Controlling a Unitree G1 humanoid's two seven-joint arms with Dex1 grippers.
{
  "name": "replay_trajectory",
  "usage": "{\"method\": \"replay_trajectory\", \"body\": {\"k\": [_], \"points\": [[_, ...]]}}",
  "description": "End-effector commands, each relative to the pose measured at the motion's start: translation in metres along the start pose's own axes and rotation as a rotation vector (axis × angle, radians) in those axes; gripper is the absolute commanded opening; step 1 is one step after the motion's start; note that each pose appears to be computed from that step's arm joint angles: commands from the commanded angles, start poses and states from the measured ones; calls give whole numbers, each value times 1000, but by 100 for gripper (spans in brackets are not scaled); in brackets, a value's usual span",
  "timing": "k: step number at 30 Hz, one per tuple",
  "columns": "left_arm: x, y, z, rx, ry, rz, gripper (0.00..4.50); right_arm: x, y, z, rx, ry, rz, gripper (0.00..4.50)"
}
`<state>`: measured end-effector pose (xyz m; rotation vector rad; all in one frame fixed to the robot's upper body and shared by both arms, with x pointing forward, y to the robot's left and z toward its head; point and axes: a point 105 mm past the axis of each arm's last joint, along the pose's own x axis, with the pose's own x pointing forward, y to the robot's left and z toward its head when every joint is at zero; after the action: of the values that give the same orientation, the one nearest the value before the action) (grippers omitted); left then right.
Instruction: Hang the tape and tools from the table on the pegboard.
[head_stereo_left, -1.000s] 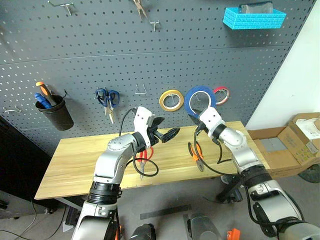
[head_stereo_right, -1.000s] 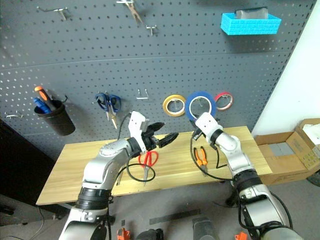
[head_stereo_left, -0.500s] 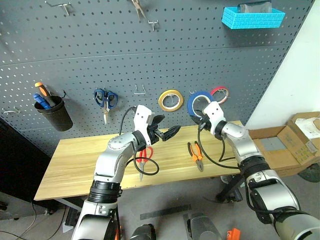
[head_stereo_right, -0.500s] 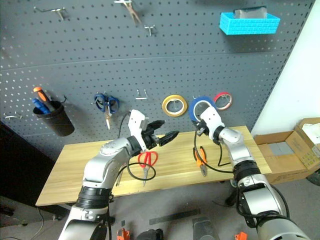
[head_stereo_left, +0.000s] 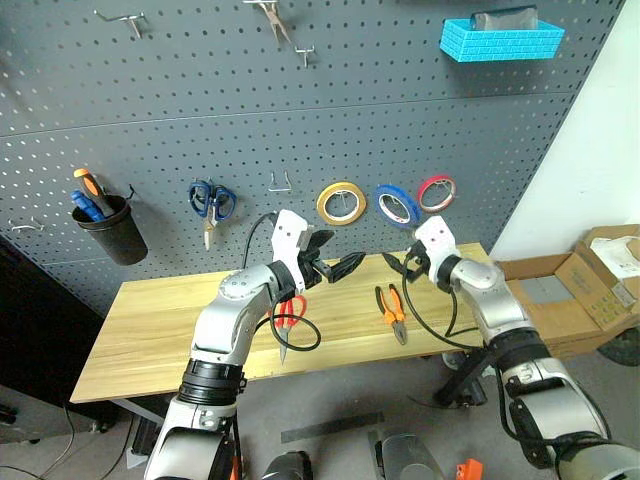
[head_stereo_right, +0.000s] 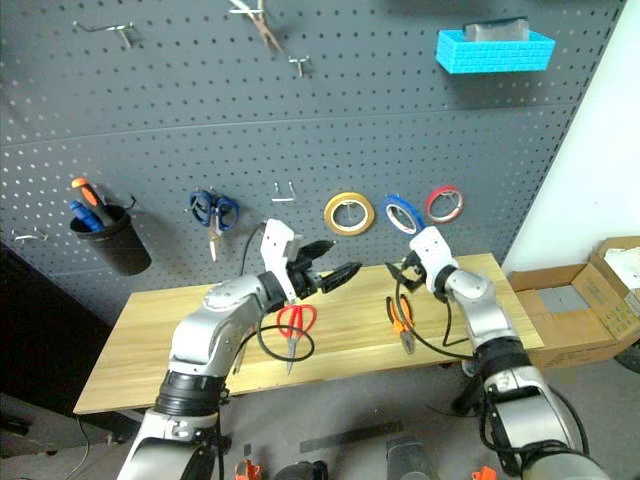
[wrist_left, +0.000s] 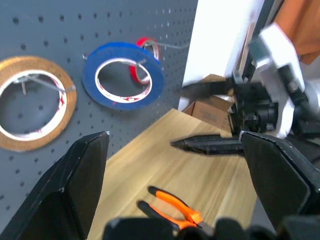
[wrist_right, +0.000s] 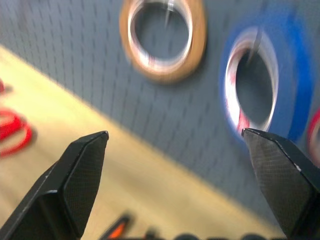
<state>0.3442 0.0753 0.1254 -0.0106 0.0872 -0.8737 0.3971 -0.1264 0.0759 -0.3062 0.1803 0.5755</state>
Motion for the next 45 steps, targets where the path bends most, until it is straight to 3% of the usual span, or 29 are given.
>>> {"method": "replay_trajectory", "body": {"k": [1, 6, 9, 14, 19, 27, 39, 45], "points": [[-12, -2, -20, 55, 56, -8, 450, -3, 9, -7, 176, 79, -29, 446], [-38, 1, -71, 59, 202, 16, 450, 0, 10, -24, 317, 242, -123, 446], [-49, 2, -86, 79, 253, 14, 450, 4, 11, -31, 386, 323, -170, 446], [-54, 8, -83, 85, 252, 30, 450, 13, 14, -37, 481, 450, -238, 446], [-56, 9, -80, 65, 237, 55, 450, 19, 21, -39, 436, 501, -212, 446], [-62, 1, -78, 32, 221, 81, 450, 13, 1, -52, 373, 552, -280, 446], [-62, 2, -76, 27, 220, 94, 450, 17, -4, -4, 377, 441, -298, 446], [-61, 4, -75, 27, 217, 92, 450, 6, -13, -2, 452, 445, -378, 446]]}}
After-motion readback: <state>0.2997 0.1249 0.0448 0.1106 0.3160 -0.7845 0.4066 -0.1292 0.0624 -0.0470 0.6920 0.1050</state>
